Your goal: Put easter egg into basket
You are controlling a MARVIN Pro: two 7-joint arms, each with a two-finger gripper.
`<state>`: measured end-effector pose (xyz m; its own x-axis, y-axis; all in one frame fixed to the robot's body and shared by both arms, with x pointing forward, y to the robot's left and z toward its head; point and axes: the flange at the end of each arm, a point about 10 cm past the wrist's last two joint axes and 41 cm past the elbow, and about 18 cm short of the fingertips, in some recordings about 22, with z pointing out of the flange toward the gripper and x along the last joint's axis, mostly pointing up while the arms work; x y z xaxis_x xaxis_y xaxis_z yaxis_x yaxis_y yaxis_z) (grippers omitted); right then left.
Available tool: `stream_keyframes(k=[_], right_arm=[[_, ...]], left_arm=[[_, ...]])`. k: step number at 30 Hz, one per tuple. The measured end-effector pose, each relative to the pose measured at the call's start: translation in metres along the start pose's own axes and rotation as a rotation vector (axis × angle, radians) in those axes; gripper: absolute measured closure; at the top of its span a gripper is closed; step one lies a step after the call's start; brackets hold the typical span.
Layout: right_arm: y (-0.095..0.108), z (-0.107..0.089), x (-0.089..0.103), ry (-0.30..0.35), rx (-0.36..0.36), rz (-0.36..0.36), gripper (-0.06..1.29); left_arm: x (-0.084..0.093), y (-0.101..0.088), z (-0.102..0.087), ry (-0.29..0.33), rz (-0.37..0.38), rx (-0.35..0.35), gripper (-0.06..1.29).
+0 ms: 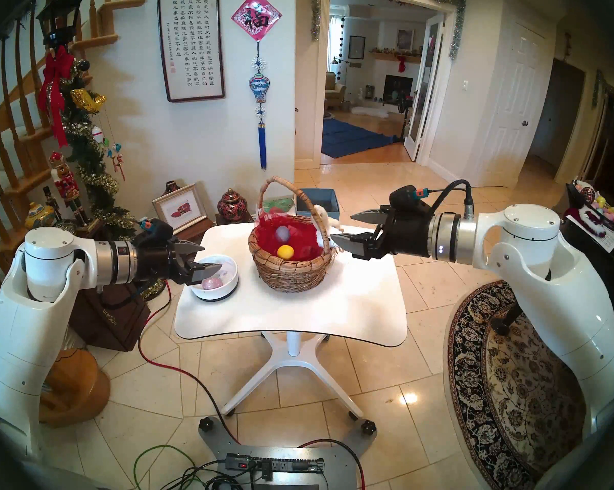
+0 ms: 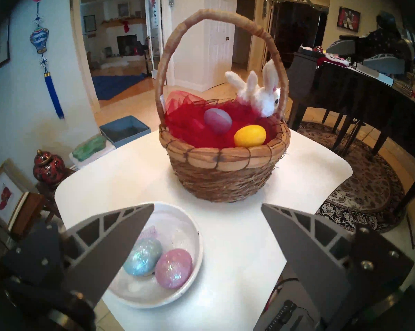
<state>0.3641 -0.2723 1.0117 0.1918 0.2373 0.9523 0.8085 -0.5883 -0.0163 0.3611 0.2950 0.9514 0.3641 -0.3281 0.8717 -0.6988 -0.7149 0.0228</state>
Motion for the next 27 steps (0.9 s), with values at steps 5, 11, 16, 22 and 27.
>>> stream_keyframes(k=[5, 11, 16, 22, 27], right_arm=[[0.0, 0.0, 0.0, 0.0, 0.0, 0.0, 0.01], [0.0, 0.0, 0.0, 0.0, 0.0, 0.0, 0.01], [0.0, 0.0, 0.0, 0.0, 0.0, 0.0, 0.01], [0.0, 0.0, 0.0, 0.0, 0.0, 0.0, 0.01], [0.0, 0.0, 0.0, 0.0, 0.0, 0.0, 0.01]], left_arm=[[-0.008, 0.0, -0.001, -0.035, 0.001, 0.032, 0.02], [-0.016, -0.003, 0.0, -0.064, 0.011, 0.065, 0.02], [-0.024, -0.012, 0.005, -0.081, 0.011, 0.082, 0.02], [-0.031, -0.02, 0.012, -0.097, 0.006, 0.09, 0.02], [-0.034, -0.022, 0.016, -0.101, 0.013, 0.082, 0.02]])
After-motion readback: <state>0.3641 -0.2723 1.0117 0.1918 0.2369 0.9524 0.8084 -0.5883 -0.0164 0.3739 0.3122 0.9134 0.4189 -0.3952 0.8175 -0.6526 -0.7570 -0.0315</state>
